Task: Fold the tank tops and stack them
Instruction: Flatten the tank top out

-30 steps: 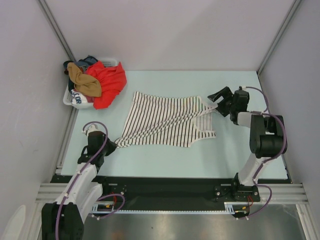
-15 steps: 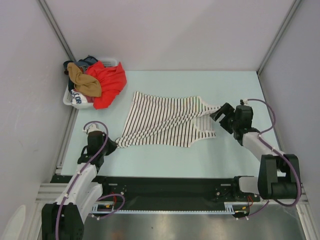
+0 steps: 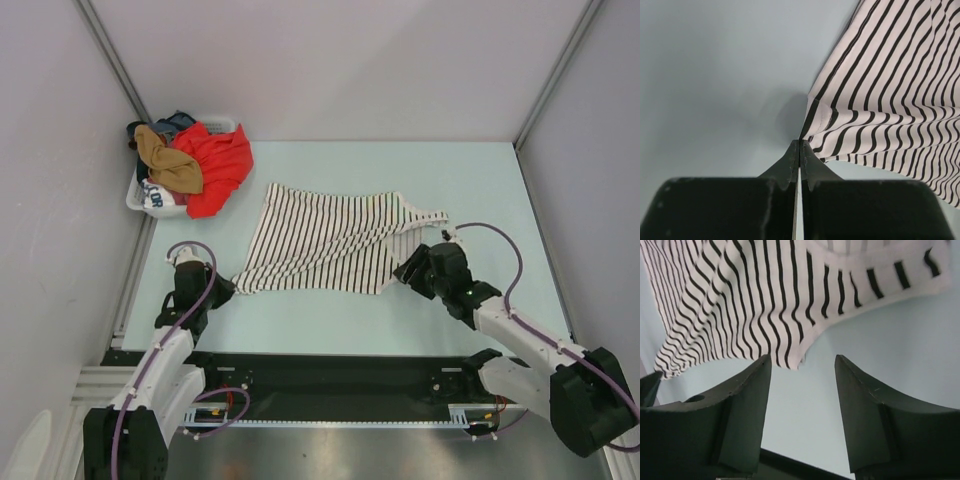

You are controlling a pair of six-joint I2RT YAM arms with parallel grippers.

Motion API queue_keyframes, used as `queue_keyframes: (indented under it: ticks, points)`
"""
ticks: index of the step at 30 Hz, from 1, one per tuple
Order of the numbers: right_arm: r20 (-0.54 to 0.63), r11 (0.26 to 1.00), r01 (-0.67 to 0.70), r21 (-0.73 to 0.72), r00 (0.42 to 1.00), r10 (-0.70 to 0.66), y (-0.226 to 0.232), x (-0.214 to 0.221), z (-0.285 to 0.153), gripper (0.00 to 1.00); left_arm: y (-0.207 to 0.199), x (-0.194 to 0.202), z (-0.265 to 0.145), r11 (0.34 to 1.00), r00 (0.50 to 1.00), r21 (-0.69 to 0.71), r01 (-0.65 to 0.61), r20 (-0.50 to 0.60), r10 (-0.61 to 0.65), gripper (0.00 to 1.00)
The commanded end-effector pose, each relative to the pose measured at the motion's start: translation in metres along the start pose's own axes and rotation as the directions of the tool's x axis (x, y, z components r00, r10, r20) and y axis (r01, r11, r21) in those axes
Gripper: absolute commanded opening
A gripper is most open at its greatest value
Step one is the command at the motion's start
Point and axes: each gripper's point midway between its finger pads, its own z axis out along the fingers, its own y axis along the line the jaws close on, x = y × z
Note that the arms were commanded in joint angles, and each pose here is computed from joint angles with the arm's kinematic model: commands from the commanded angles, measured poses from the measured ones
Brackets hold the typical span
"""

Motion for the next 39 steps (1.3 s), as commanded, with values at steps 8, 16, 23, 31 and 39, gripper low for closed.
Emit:
queue_keyframes:
  ticks: [8,16,23,31,39]
  points:
    - [0.035,0.982,-0.060,0.182,0.998,0.055,-0.008,0.040,0.019,0.57,-0.010,-0.011,0.001,0.999,1.000,0.036,-0.008,0.024,0.007,0.04]
    - [-0.007,0.980,-0.031,0.198,0.999,0.033,0.009,0.060,0.040,0.56,-0.009,-0.011,0.001,1.000,1.000,0.030,-0.006,0.023,0.006,0.04]
    - [0.024,0.965,-0.021,0.261,1.000,0.015,0.008,0.069,0.044,0.49,-0.008,-0.010,0.001,1.000,1.000,0.022,-0.003,0.020,0.003,0.04]
    - [0.087,0.962,-0.031,0.273,0.996,0.008,0.006,0.056,0.045,0.06,-0.005,-0.012,0.002,1.000,1.000,0.003,0.004,0.025,-0.004,0.04]
    - [0.067,0.935,0.023,0.354,0.997,-0.050,-0.021,0.055,0.012,0.00,-0.004,-0.006,0.003,1.000,1.000,-0.002,0.017,-0.001,-0.017,0.04]
